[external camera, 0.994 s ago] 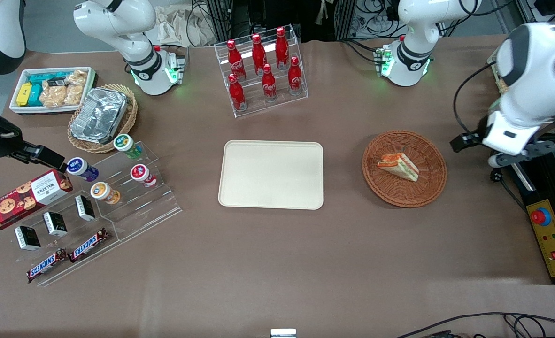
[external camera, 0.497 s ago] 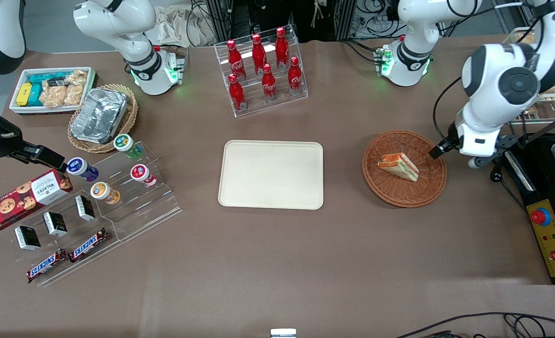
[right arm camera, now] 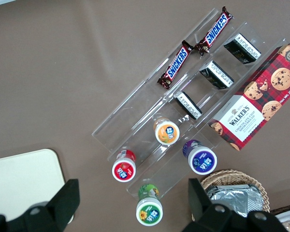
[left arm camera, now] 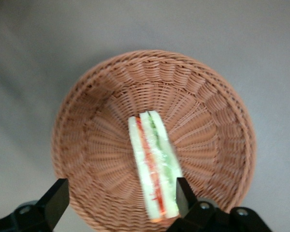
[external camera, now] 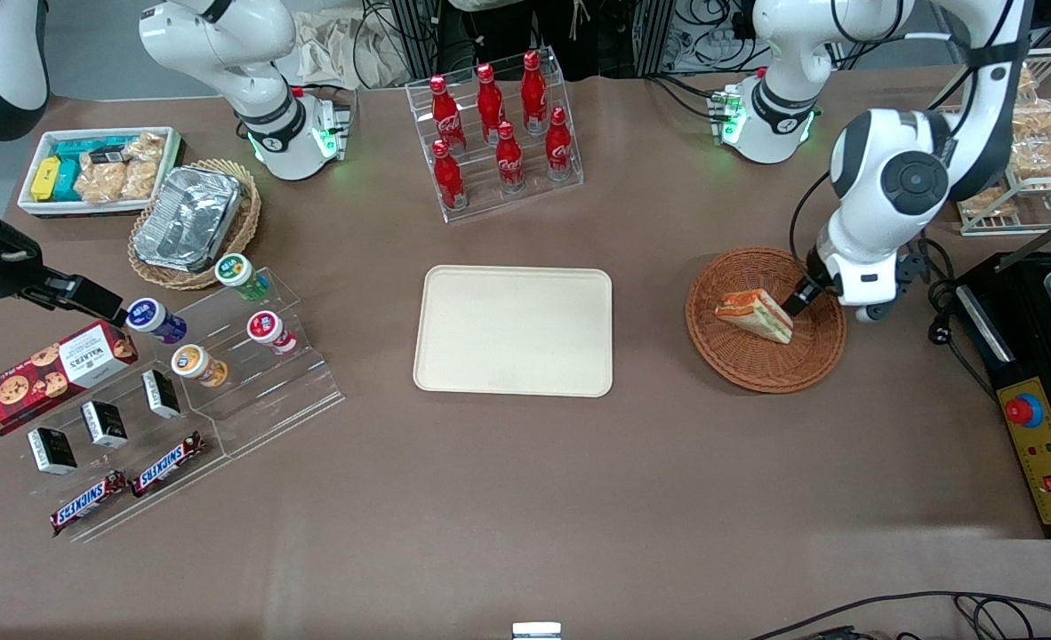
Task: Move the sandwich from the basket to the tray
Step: 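Move the left gripper over the sandwich in the wicker basket and lower, then close the left gripper on the wrapped sandwich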
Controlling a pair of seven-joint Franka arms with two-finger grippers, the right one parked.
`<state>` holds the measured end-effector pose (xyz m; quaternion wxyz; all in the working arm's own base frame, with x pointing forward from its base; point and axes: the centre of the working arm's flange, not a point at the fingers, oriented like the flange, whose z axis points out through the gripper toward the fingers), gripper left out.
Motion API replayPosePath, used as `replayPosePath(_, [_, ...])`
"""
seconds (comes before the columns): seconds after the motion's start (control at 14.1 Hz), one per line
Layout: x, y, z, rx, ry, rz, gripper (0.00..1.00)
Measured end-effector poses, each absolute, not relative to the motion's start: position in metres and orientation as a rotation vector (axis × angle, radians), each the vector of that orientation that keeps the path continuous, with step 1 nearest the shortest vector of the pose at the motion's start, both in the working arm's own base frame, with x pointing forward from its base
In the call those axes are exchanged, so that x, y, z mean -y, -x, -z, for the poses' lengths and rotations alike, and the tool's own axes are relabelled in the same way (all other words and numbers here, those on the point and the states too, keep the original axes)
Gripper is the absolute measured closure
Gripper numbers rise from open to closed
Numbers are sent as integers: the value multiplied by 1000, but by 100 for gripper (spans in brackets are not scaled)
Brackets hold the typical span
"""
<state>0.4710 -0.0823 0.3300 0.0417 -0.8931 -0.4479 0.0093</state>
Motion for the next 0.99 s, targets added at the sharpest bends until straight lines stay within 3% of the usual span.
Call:
replayPosePath(0.28, [108, -475, -300, 1647, 2606, -14, 5])
replayPosePath(0.78, [128, -469, -281, 1666, 2564, -49, 0])
replayPosePath(0.99, [128, -469, -260, 1656, 2537, -22, 3])
